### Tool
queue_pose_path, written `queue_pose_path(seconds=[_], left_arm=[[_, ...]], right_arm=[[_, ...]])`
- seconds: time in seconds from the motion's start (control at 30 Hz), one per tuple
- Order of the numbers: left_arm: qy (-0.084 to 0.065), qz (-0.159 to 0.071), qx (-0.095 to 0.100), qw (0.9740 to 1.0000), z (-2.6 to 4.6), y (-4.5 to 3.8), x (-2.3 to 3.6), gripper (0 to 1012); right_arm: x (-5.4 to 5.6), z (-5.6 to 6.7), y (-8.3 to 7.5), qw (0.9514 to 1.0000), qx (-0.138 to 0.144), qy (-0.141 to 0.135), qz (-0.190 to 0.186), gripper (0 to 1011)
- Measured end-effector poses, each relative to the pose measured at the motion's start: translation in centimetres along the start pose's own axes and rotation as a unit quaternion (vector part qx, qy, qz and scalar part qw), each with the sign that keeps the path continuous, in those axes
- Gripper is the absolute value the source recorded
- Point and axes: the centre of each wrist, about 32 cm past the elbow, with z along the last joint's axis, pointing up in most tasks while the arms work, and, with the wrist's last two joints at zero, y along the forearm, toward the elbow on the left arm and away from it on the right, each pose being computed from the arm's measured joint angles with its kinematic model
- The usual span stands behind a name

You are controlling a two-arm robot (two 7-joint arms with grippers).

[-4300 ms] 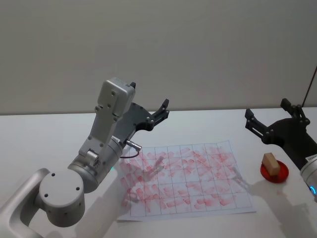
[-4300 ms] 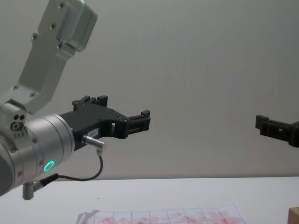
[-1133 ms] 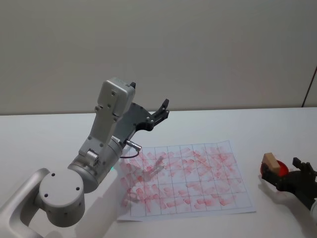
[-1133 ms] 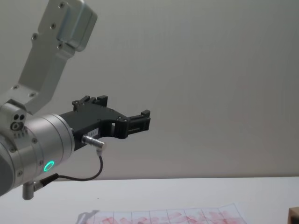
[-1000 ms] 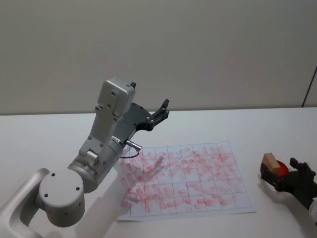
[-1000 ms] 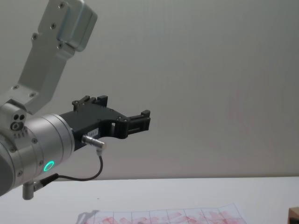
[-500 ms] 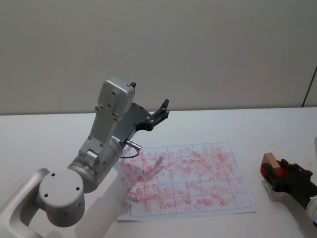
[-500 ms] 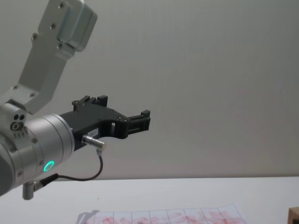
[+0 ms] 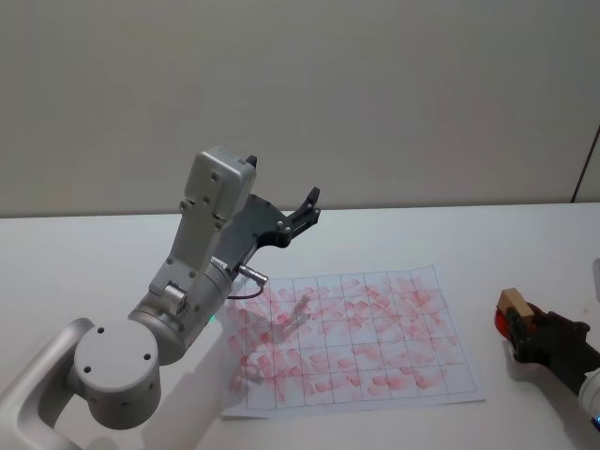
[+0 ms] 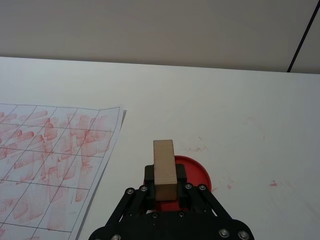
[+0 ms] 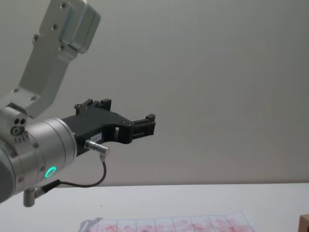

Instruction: Use the one hand to pick up the stamp and affix it onto the A4 paper.

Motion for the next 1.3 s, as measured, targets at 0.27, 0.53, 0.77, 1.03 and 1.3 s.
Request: queue_pose_path(seconds=[0.27, 0.53, 0.77, 1.03, 1.3], left_arm=[[0.000, 0.000, 0.000, 1.0000, 0.00, 0.00, 0.00, 1001], [0.000, 0.000, 0.000, 1.0000, 0.00, 0.00, 0.00, 1001], [0.000, 0.000, 0.000, 1.0000, 0.00, 0.00, 0.00, 1001], [0.000, 0.000, 0.000, 1.0000, 0.00, 0.00, 0.00, 1001], [0.000, 0.000, 0.000, 1.0000, 0.00, 0.00, 0.00, 1001]], right_arm=[[0.1, 0.4, 0.2, 0.9999, 0.009, -0.005, 0.001, 216], [0.3, 2.1, 0.8, 0.9985, 0.047, -0.022, 0.018, 216], [0.3, 4.2, 1.8, 0.9949, 0.081, -0.032, 0.050, 216], [0.0, 5.6, 3.5, 0.9899, 0.094, -0.034, 0.100, 216], [-0.5, 6.3, 5.6, 0.9852, 0.074, -0.024, 0.152, 216]])
